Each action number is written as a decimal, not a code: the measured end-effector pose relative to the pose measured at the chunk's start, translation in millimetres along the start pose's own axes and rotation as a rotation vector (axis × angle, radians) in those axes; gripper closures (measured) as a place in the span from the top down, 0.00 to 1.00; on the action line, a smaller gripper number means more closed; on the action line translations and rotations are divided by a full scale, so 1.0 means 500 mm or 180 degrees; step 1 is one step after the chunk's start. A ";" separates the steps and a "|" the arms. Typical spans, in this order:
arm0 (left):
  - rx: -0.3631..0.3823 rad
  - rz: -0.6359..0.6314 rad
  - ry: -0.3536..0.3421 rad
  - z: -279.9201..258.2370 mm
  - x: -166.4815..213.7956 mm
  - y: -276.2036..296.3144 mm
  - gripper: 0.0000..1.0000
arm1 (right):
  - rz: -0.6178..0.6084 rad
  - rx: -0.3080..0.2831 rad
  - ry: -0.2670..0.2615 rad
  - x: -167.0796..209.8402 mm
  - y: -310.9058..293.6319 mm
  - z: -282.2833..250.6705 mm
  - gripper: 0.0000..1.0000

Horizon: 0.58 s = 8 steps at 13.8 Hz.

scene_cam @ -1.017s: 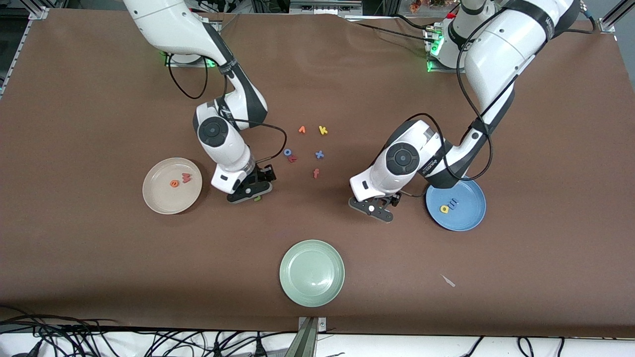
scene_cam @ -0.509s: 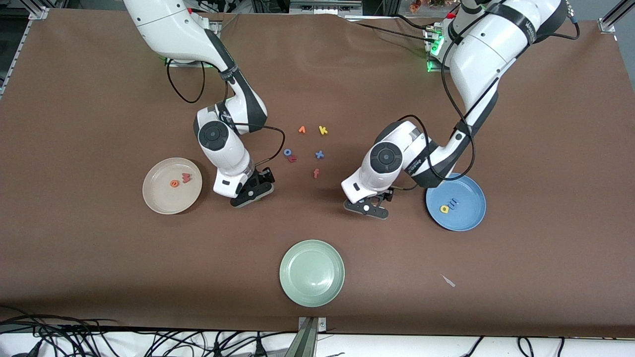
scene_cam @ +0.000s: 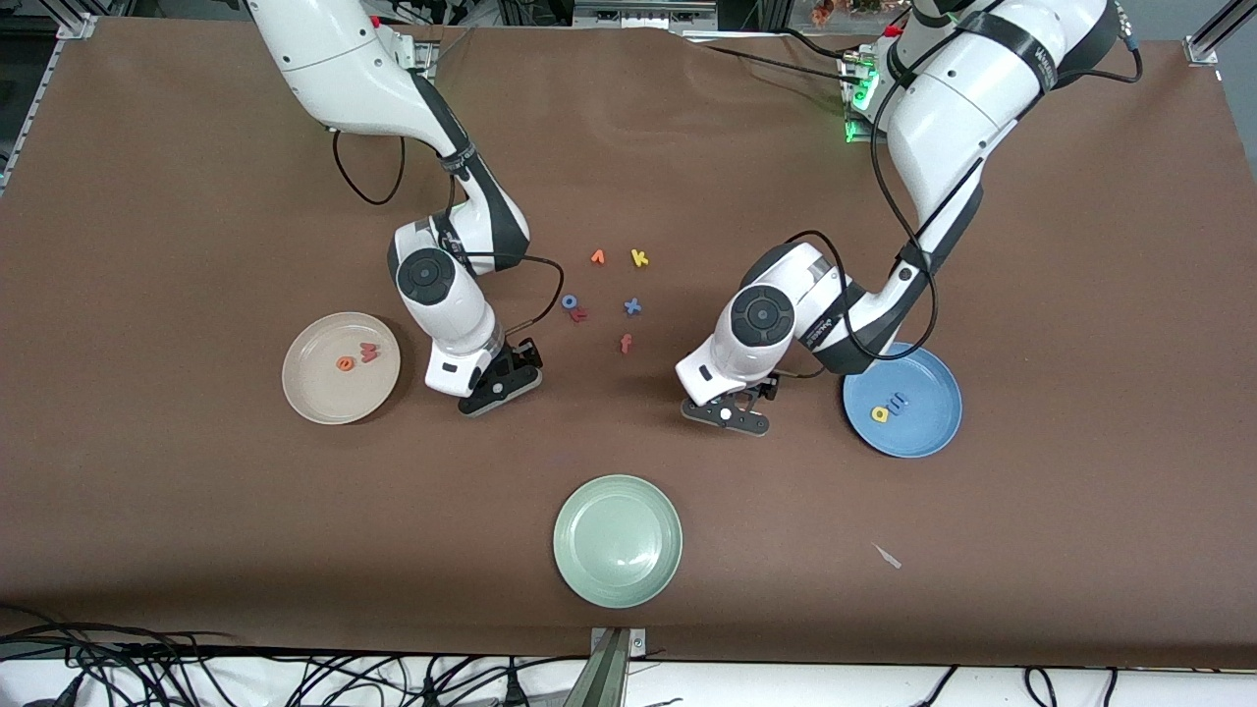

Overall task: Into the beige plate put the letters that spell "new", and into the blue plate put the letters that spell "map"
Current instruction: 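Grasp the green letter with the right gripper while the left gripper reaches the teal p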

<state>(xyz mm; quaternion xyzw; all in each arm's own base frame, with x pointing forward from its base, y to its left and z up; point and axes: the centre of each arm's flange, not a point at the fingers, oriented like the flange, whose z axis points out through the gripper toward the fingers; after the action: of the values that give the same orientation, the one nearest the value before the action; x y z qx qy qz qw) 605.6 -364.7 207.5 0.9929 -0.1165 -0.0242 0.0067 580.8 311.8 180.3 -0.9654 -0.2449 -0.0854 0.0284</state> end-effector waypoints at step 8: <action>-0.0034 0.0051 0.0047 0.050 -0.003 0.021 0.92 | -0.0001 -0.0026 0.0007 -0.001 0.013 0.006 0.32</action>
<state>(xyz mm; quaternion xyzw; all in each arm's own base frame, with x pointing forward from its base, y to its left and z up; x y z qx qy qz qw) 600.7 -374.8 183.0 0.9920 -0.1242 -0.0175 0.0130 583.9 306.4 177.2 -0.9653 -0.2447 -0.0874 0.0246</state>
